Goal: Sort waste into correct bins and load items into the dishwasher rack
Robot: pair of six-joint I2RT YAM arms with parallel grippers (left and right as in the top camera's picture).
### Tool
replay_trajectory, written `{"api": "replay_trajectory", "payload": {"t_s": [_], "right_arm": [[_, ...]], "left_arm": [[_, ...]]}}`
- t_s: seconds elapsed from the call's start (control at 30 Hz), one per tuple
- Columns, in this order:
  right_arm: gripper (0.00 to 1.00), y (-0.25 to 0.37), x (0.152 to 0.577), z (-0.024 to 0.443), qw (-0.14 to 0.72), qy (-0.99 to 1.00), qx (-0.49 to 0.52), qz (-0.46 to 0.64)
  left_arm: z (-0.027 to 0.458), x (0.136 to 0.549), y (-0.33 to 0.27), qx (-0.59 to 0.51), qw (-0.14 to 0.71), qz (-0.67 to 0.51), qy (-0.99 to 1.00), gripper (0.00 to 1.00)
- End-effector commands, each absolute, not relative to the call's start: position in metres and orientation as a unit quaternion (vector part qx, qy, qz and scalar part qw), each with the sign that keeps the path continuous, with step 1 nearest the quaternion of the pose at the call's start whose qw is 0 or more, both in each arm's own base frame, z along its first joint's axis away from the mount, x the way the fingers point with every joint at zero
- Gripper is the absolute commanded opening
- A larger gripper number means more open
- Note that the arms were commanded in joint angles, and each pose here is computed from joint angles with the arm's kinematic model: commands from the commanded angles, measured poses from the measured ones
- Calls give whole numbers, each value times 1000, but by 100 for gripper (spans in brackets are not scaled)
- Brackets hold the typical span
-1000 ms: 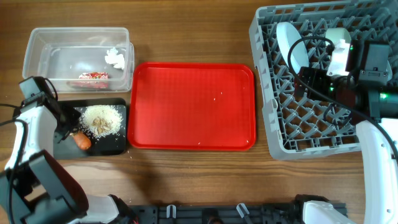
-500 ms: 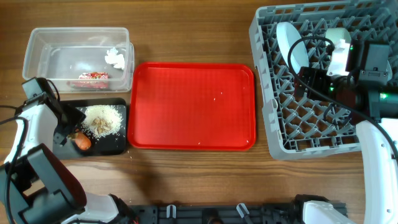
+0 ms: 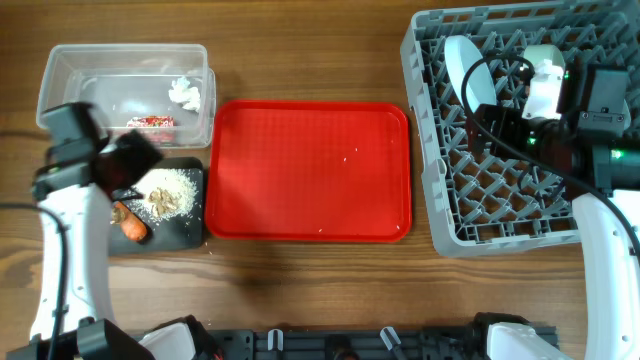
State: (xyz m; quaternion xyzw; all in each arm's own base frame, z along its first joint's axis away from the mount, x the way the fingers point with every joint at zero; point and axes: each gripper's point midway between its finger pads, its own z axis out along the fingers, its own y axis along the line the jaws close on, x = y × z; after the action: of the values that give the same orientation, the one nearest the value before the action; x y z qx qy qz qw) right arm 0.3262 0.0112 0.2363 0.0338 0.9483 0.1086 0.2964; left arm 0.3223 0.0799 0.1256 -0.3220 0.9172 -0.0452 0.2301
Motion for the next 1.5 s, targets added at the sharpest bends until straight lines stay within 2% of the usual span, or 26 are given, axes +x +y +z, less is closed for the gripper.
{"api": "replay_trajectory", "payload": {"t_s": [0.0,0.2,0.47,0.53,0.73,1.07,1.2,1.47], "right_arm": [[100,36,330,231,283,943,-12,176],[100,42,325,204,225,958,-22,176],[100,31,296,183,147,979,-1,143],[100,31,291,186,146,979,1,143],[100,18,284,209,208,972,29,104],[100,9,234,259,438,897,24,62],[100,9,211,275,488,871,21,55],[100,9,203,285,509,859,19,54]], "left_arm": [[130,335,14,-189,231,-75,952,100],[121,318,-63,-53,193,-90,976,100],[105,252,-60,-68,61,-67,994,100],[108,244,-58,-68,58,-65,994,100],[137,246,-59,-56,156,-88,982,100],[190,210,-53,-33,379,-134,915,100],[219,198,-51,-28,449,-149,881,100],[231,187,-49,-26,478,-154,865,100]]}}
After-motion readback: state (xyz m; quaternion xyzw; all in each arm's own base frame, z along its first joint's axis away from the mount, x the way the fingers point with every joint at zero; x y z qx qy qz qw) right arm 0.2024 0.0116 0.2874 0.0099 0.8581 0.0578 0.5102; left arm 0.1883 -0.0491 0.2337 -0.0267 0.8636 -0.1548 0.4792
